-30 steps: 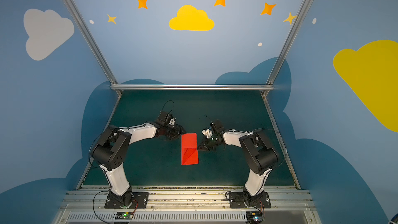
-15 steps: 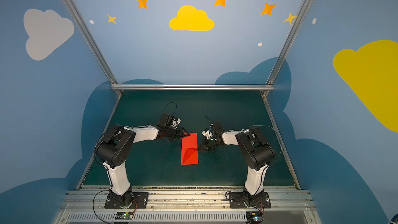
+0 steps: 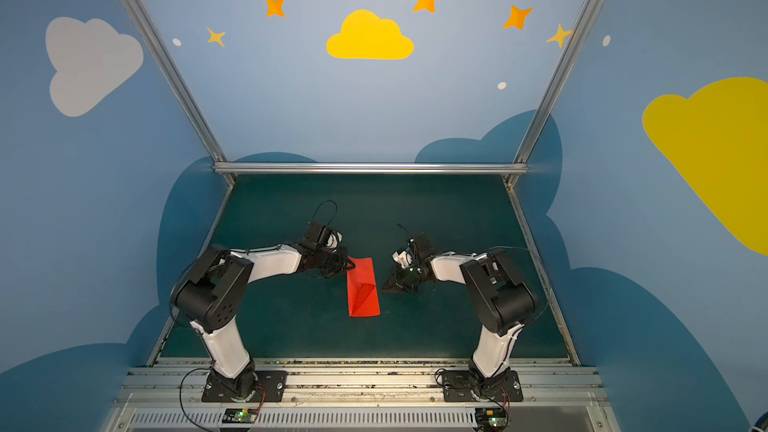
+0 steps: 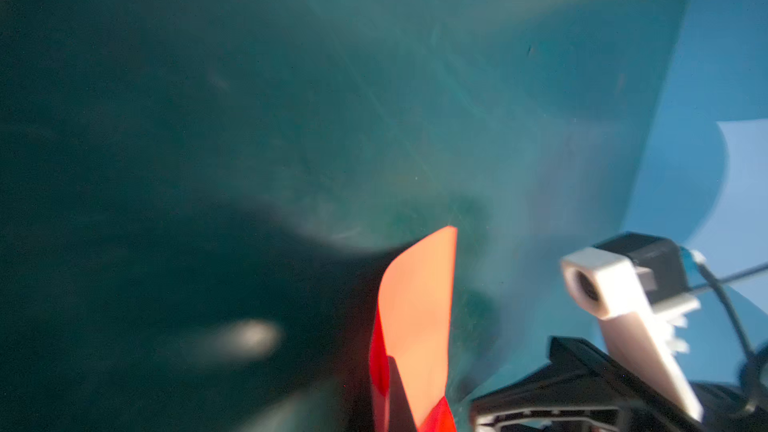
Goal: Fold a paper plane with a square sheet of paper (fold left side to right side)
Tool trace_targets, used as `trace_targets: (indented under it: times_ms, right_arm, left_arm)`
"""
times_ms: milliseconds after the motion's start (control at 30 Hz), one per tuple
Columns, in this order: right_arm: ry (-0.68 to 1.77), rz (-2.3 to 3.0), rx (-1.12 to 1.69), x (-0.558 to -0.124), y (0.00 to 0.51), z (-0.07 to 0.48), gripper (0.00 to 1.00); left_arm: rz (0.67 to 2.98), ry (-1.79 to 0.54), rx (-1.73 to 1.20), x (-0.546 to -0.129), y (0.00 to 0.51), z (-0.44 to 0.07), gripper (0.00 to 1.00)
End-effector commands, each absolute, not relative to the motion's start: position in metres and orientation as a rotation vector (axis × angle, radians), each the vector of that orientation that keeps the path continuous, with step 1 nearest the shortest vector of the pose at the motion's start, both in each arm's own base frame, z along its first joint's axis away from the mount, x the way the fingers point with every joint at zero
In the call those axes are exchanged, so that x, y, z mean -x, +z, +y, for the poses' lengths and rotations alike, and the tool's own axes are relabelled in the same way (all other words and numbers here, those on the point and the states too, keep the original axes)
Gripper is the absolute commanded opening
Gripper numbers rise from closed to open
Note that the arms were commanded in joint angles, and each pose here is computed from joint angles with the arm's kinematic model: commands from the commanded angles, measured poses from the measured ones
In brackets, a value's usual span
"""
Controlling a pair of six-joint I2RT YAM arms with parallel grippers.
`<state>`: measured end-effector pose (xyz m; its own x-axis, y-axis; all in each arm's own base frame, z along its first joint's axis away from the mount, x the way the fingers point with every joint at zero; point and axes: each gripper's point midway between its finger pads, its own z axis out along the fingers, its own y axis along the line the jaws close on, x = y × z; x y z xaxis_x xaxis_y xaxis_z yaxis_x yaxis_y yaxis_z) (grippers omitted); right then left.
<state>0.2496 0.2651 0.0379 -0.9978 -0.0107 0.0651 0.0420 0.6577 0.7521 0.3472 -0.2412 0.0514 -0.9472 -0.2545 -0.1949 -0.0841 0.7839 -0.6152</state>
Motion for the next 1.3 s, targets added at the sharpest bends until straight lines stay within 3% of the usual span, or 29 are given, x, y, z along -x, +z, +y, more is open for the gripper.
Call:
trace_targets:
  times_ms: [0,133,400,533,700,967,1267]
  right_arm:
    - [-1.283,-2.865,0.043,-0.255,0.061,0.249,0.0]
    - [-1.295,-2.903,0.05,-0.26,0.073,0.235,0.0]
    - [-1.292,-2.949,0.099,-0.266,0.073,0.214,0.0]
    - [-1.263,-2.976,0.117,-0.263,0.069,0.203,0.0]
    - [-1.233,-2.99,0.166,-0.261,0.062,0.188,0.0]
    - [-1.21,-3.0,0.295,-0.259,0.056,0.158,0.0]
    - [-1.243,-2.992,0.301,-0.258,0.067,0.152,0.01]
  left_arm:
    - [2.645,-0.526,0.207,-0.356,0.102,-0.202,0.04]
    - [2.623,-0.228,0.102,-0.35,0.137,-0.19,0.04]
    - [2.611,0.241,-0.079,-0.342,0.143,-0.201,0.04]
    - [2.601,0.391,-0.166,-0.336,0.13,-0.228,0.04]
    - [2.651,0.421,-0.234,-0.322,0.092,-0.273,0.04]
    - [2.742,0.165,-0.249,-0.315,0.063,-0.335,0.51]
    - [2.715,-0.292,-0.091,-0.338,0.12,-0.352,0.7]
